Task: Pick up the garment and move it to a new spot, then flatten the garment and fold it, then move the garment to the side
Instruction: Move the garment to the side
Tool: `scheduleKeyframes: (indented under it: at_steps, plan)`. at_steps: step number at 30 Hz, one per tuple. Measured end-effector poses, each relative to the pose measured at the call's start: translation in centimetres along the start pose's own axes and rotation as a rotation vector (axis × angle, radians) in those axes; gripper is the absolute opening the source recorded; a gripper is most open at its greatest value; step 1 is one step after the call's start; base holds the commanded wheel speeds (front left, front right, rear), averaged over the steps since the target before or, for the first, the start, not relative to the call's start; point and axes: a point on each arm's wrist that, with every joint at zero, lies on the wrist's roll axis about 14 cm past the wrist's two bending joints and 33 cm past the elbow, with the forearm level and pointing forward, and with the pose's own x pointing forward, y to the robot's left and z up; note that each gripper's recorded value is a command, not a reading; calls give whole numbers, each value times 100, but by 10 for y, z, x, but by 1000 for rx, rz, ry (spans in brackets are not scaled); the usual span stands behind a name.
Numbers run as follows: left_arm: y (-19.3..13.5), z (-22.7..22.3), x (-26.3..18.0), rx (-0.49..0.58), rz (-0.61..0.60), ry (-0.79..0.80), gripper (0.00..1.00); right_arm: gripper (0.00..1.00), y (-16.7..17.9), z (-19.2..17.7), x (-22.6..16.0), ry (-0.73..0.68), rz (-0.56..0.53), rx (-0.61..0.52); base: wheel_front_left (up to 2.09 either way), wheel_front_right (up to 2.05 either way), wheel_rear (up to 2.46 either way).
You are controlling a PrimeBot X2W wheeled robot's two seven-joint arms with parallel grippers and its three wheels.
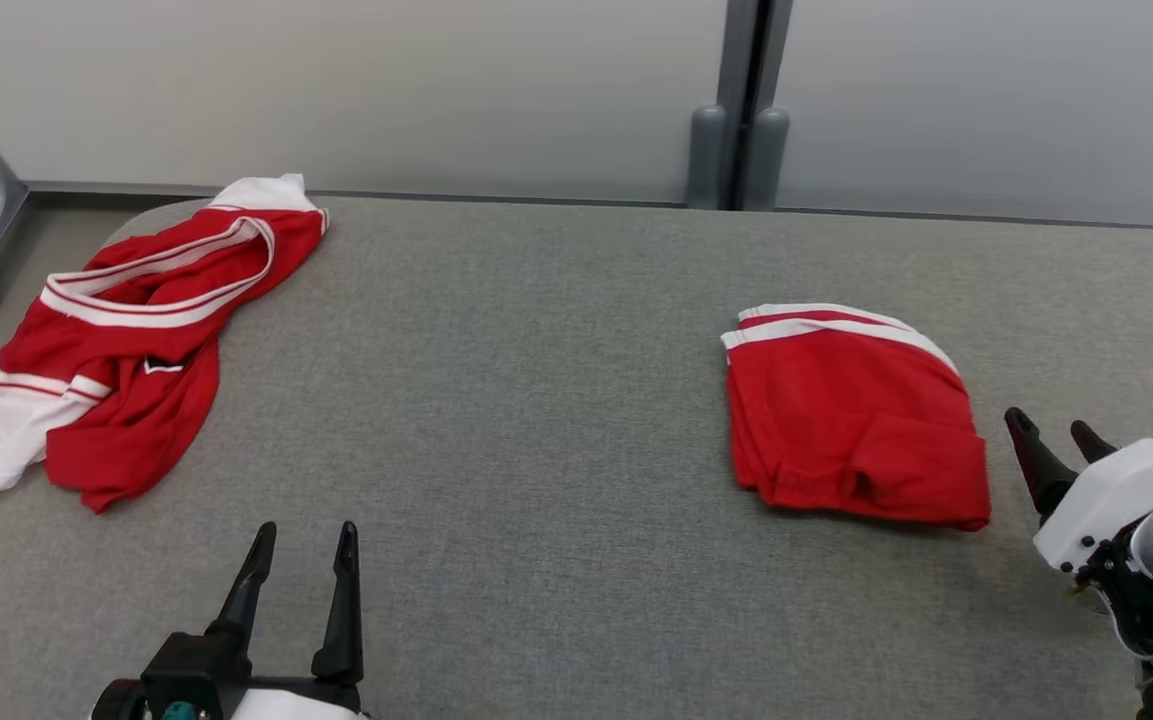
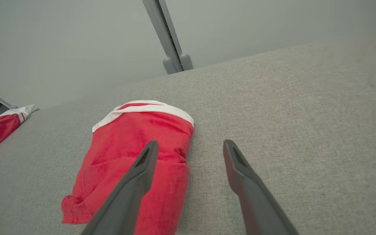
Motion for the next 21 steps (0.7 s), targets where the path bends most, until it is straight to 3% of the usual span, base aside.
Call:
scheduleKeyframes:
  at_steps: [9,10,11,12,13,16,21]
  plan:
    - [15,-8,-1,0,59,30,100,100,15,-68,41,326,10,23,0,0,0]
    - [17,-8,1,1,64,32,100,64,20,-73,44,343,21,50,0,0,0]
    - [17,-9,2,2,66,36,100,7,26,-75,48,348,32,72,0,0,0]
    - [18,-10,3,4,69,40,100,7,28,-74,51,349,39,71,0,0,0]
    - [17,-11,5,5,66,43,100,0,27,-70,54,339,37,68,0,0,0]
    - [9,-9,21,7,36,33,100,0,12,-53,65,316,17,36,0,0,0]
    - [-12,-12,54,21,-46,31,100,0,-72,-14,67,309,-144,-163,0,0,0]
